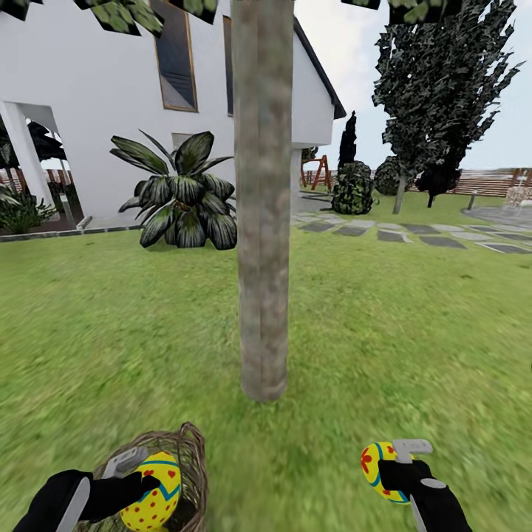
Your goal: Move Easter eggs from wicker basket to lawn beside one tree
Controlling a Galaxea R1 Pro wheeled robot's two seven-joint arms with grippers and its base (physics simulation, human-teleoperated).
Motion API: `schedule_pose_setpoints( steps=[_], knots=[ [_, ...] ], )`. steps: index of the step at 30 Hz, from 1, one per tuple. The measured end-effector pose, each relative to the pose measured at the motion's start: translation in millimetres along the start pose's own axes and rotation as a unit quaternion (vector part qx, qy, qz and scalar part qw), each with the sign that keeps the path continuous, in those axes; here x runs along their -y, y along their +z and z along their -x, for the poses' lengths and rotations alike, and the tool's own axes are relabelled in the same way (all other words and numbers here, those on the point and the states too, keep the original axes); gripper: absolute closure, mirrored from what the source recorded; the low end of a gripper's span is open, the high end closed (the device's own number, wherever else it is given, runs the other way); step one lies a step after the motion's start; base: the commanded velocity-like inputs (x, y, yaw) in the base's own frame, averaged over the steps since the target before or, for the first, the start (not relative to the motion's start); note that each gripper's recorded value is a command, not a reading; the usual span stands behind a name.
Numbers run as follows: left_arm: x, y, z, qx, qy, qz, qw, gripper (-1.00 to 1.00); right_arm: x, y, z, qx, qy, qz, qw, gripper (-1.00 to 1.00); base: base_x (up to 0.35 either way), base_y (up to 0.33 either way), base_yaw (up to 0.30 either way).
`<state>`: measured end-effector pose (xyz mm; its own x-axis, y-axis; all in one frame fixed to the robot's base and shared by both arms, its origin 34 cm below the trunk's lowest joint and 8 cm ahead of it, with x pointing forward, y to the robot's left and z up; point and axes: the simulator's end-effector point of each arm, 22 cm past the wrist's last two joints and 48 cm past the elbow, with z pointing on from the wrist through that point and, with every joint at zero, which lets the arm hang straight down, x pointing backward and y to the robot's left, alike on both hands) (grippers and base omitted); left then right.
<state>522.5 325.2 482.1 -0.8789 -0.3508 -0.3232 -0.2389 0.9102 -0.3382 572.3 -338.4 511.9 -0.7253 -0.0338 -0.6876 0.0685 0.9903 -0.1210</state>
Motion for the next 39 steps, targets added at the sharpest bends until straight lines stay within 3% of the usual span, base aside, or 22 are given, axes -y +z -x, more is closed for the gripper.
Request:
schedule_pose_setpoints(
  steps=[6, 20, 29, 39],
  knots=[
    [5.0, -9.9, 6.6, 0.001, 0.001, 0.0, 1.0, 1.0, 0.9, -7.3, 9.9, -0.001, 0.0, 0.0, 1.0, 1.0, 0.0, -0.26, 0.0],
    [16.2, -33.5, 20.7, 0.002, 0.0, 0.0, 1.0, 1.0, 2.0, -21.7, 22.9, -0.012, -0.001, 0.002, 0.9999, 1.0, -0.007, -0.01, 0.0],
    [23.5, -47.7, 28.6, 0.001, 0.001, 0.0, 1.0, 1.0, 4.0, -32.6, 37.4, -0.012, -0.001, 0.002, 0.9999, 1.0, -0.187, -0.183, 0.007],
    [33.8, -64.4, 38.6, 0.004, 0.002, -0.003, 1.0, 1.0, 6.0, -44.6, 52.2, -0.013, -0.001, 0.003, 0.9999, 1.0, -0.196, -0.275, 0.272]
  ],
)
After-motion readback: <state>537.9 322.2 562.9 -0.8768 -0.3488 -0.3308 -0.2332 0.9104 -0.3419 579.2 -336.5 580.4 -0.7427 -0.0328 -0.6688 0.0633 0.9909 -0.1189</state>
